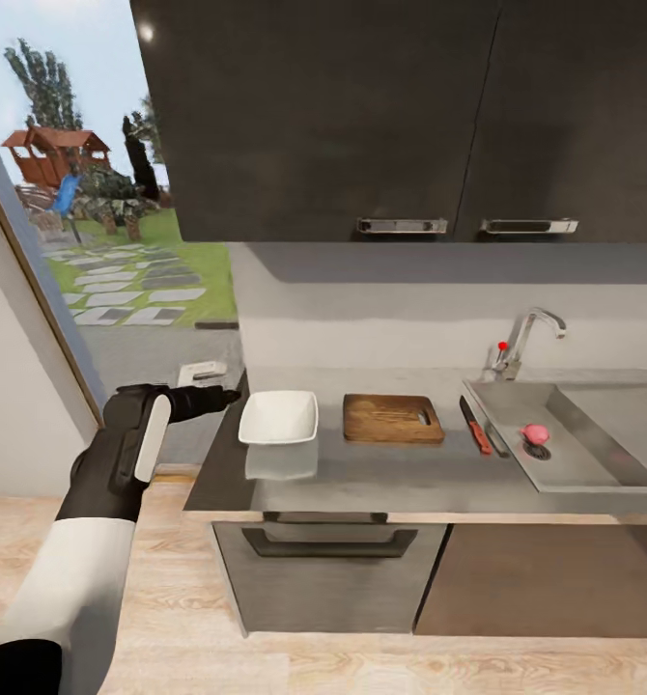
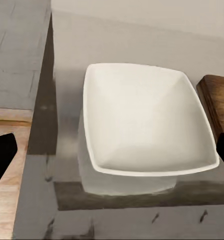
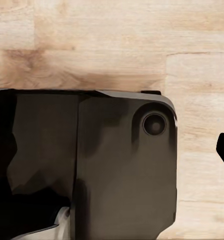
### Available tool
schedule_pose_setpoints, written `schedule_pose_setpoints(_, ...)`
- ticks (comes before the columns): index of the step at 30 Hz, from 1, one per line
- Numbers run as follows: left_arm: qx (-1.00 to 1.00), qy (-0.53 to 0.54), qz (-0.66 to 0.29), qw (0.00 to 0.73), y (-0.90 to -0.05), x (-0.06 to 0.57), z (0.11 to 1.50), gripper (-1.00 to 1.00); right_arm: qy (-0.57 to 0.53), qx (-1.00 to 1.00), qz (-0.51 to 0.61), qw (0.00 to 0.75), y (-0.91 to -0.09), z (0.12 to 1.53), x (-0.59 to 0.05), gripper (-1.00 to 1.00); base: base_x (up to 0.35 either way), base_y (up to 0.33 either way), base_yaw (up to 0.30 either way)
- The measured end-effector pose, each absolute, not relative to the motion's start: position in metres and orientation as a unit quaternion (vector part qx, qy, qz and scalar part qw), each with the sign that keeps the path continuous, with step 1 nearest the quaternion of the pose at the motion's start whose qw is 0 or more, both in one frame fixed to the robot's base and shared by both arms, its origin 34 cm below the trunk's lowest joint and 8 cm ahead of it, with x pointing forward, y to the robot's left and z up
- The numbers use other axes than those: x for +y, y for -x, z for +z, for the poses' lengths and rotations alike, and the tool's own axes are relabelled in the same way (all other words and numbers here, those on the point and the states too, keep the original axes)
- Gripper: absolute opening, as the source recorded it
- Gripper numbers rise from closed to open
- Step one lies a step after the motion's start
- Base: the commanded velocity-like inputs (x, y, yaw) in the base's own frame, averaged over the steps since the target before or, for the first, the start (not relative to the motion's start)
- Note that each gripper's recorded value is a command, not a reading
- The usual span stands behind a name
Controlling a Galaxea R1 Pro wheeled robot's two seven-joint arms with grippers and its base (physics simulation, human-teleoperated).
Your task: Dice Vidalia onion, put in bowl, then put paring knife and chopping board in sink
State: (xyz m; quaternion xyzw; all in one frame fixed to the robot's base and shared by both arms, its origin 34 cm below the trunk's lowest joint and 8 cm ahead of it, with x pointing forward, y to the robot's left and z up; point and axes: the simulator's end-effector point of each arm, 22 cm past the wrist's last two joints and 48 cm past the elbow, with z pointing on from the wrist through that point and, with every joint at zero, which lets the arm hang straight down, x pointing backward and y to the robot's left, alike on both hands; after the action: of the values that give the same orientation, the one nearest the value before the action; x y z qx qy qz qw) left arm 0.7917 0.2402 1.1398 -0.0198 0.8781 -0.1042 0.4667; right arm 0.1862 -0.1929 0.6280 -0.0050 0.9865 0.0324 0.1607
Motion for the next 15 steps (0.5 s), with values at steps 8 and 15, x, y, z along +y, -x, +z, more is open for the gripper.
schedule_pose_setpoints(8,0.882,0.020,-0.105,0.460,-0.790,0.240,1.132,1.00,0.006,0.986,0.032,0.161,-0.186,0.628,-0.193,1.00,-0.338,0.000,0.000)
schedule_pose_setpoints(15,0.886,0.021,-0.105,0.451,-0.788,0.238,1.123,1.00,0.006,0.986,0.032,0.161,-0.186,0.628,-0.194,1.00,-0.338,0.000,0.000)
